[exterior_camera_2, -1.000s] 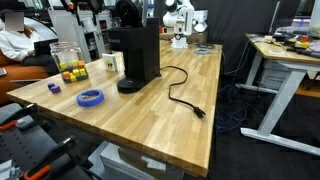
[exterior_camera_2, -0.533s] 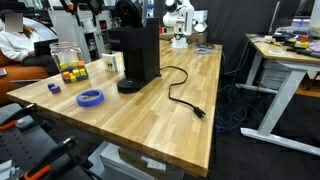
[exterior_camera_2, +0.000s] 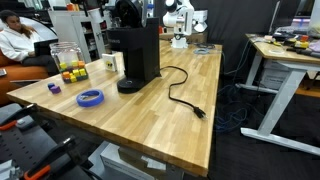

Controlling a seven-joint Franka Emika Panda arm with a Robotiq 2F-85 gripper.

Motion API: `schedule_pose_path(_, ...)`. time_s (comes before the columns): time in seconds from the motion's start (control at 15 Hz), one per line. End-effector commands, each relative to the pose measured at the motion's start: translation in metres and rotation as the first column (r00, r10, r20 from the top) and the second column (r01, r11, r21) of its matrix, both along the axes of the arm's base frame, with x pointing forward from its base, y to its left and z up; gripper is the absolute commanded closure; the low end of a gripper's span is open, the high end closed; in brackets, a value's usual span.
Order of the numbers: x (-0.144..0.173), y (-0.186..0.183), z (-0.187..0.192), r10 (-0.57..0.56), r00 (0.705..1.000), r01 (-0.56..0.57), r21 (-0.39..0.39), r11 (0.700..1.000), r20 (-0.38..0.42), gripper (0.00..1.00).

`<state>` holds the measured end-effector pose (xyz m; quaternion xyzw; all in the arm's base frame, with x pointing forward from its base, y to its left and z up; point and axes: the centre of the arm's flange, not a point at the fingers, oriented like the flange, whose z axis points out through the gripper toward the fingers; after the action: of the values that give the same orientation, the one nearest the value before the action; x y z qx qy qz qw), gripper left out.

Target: Open the coffee maker chamber, place the coffee pod inside the chamber

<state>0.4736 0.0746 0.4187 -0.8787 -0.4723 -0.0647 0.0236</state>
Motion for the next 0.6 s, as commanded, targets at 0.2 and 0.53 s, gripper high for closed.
schedule_pose_path(0.2,0.017,-0.038,0.007,-0.113,0.992,0.112,-0.006,0.994,-0.065,0.72)
schedule_pose_path(0.53,0.035,-0.056,0.007,-0.164,0.985,0.163,-0.013,0.987,-0.057,0.72)
